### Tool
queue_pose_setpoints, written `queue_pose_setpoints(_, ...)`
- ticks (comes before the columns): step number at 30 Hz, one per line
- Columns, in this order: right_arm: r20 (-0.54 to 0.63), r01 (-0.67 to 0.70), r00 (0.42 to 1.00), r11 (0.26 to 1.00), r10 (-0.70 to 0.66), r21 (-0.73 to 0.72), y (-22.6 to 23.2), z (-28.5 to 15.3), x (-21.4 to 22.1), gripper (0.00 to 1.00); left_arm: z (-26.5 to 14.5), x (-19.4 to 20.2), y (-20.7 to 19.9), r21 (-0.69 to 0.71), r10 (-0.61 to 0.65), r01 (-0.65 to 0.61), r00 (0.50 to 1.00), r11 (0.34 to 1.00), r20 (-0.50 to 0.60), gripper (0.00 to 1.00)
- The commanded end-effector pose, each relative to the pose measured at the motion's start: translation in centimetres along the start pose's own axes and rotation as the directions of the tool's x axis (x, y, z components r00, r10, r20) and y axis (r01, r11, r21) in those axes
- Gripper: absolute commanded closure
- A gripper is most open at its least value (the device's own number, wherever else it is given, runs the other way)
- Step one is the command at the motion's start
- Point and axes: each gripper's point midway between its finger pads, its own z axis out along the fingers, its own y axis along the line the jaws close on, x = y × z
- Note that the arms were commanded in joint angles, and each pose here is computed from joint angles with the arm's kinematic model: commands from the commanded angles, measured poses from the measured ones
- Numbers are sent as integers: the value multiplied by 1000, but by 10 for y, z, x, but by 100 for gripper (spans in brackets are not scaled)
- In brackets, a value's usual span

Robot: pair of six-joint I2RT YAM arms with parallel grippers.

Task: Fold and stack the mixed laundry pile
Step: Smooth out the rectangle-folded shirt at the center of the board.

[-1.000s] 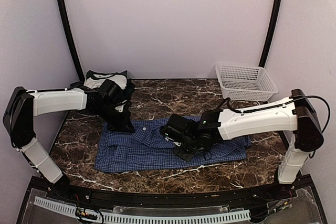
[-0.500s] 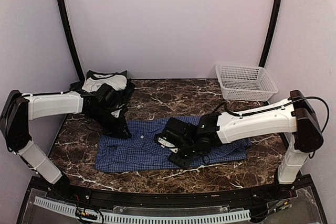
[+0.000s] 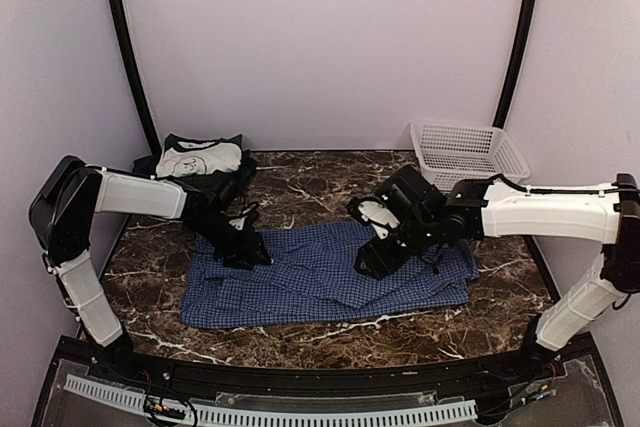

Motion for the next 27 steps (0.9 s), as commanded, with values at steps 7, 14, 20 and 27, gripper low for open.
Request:
queue_pose_setpoints(7, -114, -152, 983, 988, 146, -41, -17, 37, 43, 36, 13, -12, -9, 34, 18, -18, 1000, 999, 2, 65)
queue_pose_setpoints(14, -152, -181, 972, 983, 176, -21, -24, 48, 57, 36, -18, -15, -21, 23, 31, -32, 997, 999, 64, 99)
queue_pose_setpoints(20, -144, -186, 973, 982, 181, -20, -24, 45, 54, 36, -30, -13, 6, -85, -2, 10, 996, 996, 94, 100)
queue_pose_setpoints(27, -155, -207, 967, 978, 202, -17, -24, 43, 53, 36, -27, -18, 11, -115, 9, 1, 996, 993, 86, 55)
